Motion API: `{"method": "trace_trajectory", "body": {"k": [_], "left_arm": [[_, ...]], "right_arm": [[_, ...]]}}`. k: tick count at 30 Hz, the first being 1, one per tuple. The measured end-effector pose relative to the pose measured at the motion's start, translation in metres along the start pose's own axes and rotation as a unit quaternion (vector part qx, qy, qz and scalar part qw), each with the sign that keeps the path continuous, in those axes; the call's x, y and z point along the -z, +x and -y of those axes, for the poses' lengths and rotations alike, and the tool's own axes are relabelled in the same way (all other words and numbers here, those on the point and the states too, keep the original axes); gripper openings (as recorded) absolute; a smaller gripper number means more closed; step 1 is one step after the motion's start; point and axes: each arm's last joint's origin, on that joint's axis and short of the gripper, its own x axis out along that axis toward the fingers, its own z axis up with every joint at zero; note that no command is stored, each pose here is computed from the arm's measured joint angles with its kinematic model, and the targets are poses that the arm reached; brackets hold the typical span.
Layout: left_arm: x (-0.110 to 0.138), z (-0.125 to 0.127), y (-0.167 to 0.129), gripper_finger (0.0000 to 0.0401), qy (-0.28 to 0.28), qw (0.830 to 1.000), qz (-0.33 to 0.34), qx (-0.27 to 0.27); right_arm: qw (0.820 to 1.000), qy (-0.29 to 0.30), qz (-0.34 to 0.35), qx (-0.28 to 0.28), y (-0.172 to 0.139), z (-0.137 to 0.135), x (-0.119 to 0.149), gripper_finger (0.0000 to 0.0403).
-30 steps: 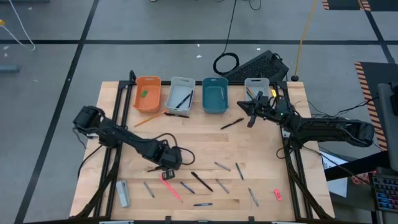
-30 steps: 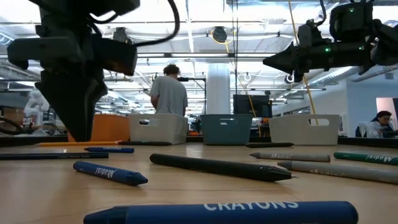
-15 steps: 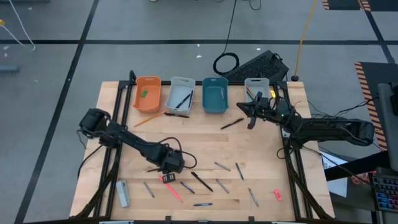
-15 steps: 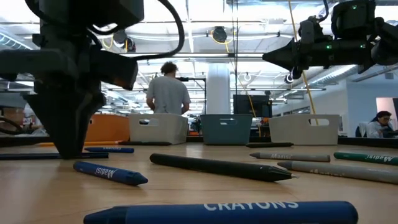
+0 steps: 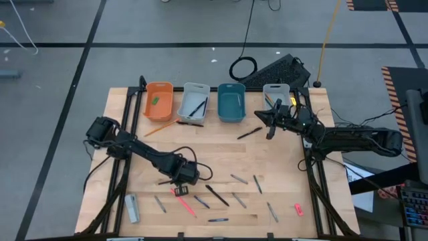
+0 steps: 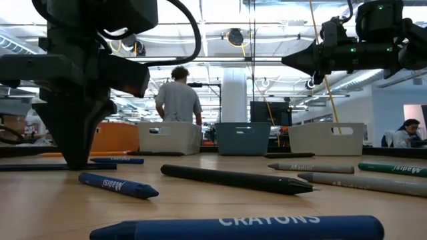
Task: Sort crayons/erasers/pens/pencils in bins
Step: Put the dark blue colored pencil into the right gray bin
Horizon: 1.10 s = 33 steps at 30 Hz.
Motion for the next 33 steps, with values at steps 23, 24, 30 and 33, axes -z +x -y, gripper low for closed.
{"method": "trace_trajectory", "body": {"k": [23,24,30,33], "left_arm": [[-0.009,-0.023,-0.024,0.0003,0.013,0.999,0.030,0.019],[-0.009,-0.023,-0.024,0.0002,0.016,0.999,0.027,0.026],[0.012,-0.013,-0.033,0.0004,0.047,0.998,-0.025,0.026],[0.025,-0.006,-0.035,0.0002,0.059,0.997,-0.031,0.025]], "right_arm": [[1.000,0.000,-0.010,0.002,0.000,0.000,0.002,0.0000],[1.000,0.000,-0.010,0.002,0.000,0.000,0.002,0.0000],[1.000,0.001,-0.016,0.002,0.000,0.000,0.003,0.0000],[1.000,0.001,-0.017,0.003,0.000,0.000,0.003,0.0000]]}}
